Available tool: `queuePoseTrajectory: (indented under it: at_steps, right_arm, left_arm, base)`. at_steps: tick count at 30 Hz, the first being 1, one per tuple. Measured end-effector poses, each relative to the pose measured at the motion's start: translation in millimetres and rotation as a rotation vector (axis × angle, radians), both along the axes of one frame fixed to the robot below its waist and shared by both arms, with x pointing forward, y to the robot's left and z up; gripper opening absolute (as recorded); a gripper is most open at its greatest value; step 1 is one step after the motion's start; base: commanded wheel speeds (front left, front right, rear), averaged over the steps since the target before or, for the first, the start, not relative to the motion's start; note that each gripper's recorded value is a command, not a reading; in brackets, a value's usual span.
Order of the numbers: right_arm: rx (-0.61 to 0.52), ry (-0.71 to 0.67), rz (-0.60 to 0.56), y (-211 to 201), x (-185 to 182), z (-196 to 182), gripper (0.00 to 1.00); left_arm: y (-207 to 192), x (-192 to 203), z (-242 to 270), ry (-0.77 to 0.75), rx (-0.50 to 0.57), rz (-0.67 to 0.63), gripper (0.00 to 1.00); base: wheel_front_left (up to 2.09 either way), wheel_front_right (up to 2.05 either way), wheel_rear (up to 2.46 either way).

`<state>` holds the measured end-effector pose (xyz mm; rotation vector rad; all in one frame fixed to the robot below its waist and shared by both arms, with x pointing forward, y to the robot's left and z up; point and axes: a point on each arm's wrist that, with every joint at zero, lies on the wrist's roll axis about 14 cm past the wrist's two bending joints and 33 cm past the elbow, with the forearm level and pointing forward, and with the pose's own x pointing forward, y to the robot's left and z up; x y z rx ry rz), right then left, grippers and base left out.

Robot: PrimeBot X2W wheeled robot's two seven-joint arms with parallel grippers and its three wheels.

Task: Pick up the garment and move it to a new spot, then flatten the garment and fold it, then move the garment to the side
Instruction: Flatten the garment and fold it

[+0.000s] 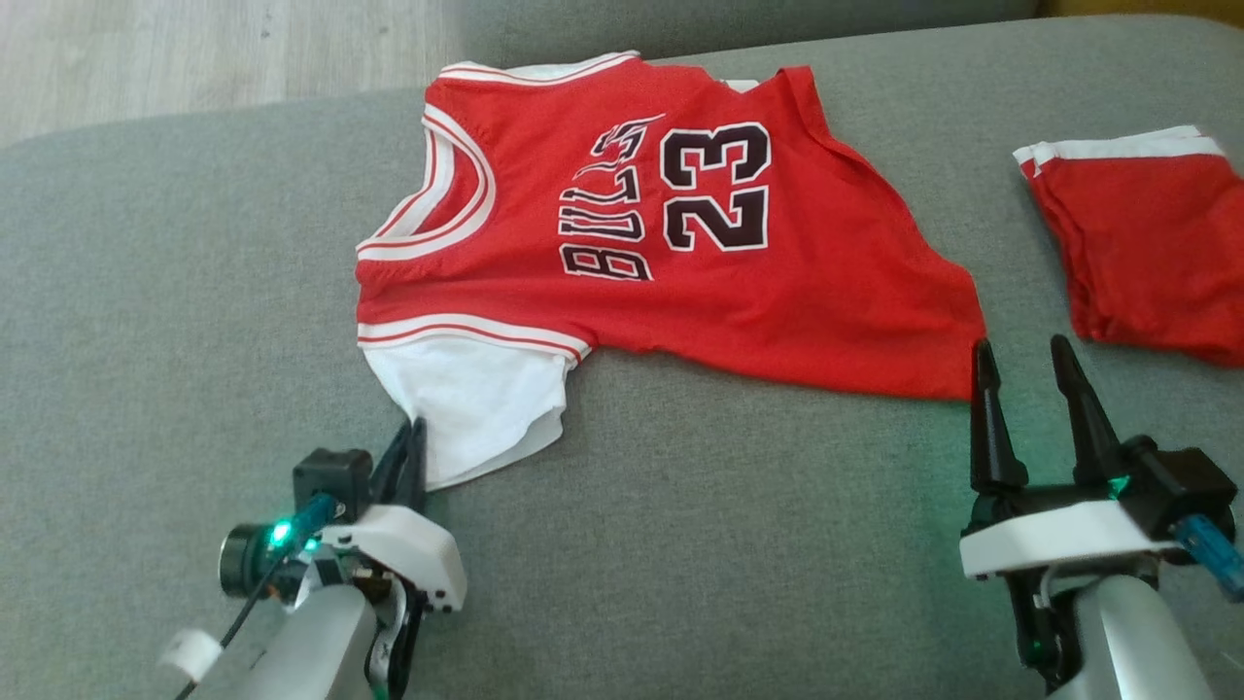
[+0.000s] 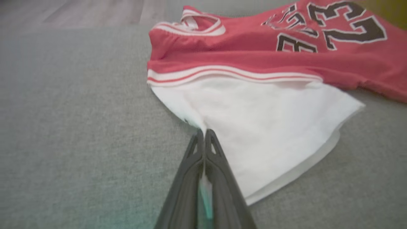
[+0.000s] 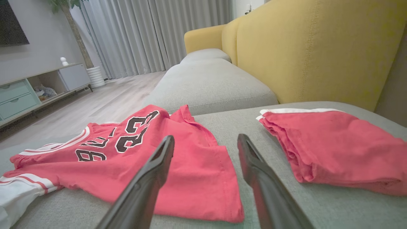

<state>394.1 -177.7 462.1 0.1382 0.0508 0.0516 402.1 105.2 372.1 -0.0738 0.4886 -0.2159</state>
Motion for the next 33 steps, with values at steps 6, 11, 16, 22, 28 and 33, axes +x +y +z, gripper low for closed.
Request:
queuePoseTrajectory:
  at_steps: [6,11,16,22,28,33]
  right_arm:
    - [-0.017,0.063,-0.051,-18,-8,-18,1.00]
    - [-0.011,0.137,-0.078,-26,-18,-40,1.00]
    - [0.022,0.217,-0.090,-26,-22,-62,1.00]
    - [0.075,0.264,-0.086,-18,-6,-74,1.00]
    - [0.097,0.367,-0.074,-8,-2,-98,1.00]
    - [0.110,0.379,-0.069,-4,10,-101,1.00]
  left_arm:
    - [6,21,50,-0.226,-0.052,0.059,0.00]
    - [7,27,80,-0.330,-0.072,0.070,0.00]
    - [9,22,87,-0.359,-0.073,0.072,0.00]
    - [9,17,84,-0.356,-0.071,0.072,0.00]
    - [9,18,85,-0.364,-0.069,0.065,0.00]
    - [10,18,82,-0.356,-0.069,0.068,0.00]
  base:
    - [0.00,0.00,0.00]
    - [0.00,0.00,0.00]
    - [0.00,0.00,0.00]
    - [0.00,0.00,0.00]
    - [0.00,0.00,0.00]
    - [0.00,0.00,0.00]
